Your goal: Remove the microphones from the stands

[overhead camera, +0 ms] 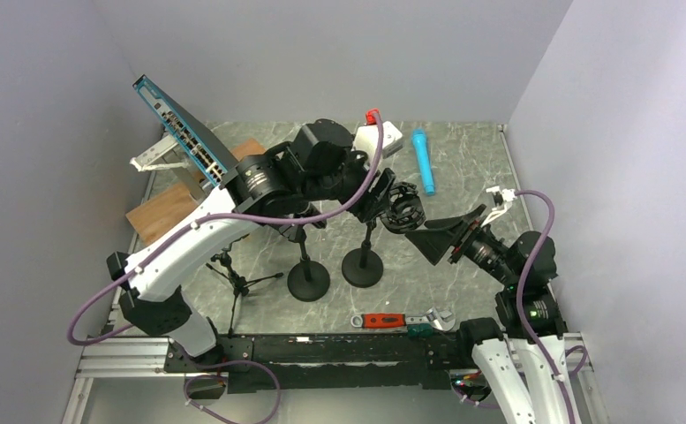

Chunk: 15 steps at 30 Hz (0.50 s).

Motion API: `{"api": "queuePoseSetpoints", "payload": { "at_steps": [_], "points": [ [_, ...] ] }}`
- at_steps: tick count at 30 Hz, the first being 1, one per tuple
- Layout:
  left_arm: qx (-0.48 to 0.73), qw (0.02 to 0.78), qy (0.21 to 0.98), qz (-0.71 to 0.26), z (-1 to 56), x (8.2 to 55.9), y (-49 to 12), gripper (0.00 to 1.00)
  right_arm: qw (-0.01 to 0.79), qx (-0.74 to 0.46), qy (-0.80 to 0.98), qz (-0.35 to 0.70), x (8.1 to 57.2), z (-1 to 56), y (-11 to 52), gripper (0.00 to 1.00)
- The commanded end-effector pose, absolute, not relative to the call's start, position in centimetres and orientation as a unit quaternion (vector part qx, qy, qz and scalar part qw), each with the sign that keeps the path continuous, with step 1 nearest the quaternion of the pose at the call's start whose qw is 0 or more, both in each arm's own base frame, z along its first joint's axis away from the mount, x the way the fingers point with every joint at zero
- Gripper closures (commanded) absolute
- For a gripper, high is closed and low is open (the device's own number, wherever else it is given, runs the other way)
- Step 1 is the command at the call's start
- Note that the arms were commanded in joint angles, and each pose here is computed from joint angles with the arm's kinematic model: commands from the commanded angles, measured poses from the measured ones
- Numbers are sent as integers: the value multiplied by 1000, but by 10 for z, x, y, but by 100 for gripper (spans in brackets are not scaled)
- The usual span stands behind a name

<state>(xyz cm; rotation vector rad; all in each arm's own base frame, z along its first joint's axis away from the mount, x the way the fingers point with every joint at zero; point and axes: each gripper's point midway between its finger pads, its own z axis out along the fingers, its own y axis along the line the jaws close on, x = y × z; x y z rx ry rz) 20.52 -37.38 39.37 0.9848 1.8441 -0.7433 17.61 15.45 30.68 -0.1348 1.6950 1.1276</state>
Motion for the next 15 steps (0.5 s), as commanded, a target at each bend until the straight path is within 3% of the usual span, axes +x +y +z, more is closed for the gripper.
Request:
{"api": "queuePoseSetpoints", "payload": {
  "at_steps": [1, 6, 15],
  "points": [
    [396, 442, 761, -263, 388, 220, -356, 40, 558, -48, 700, 443, 179, 324, 145, 0],
    [412, 421, 766, -258, 372, 224, -358, 57, 570, -57, 696, 432, 179, 330, 143, 0],
    [421, 396, 777, -251, 345, 227, -367, 64, 569, -65, 695, 435, 183, 331, 145, 0]
  ]
}}
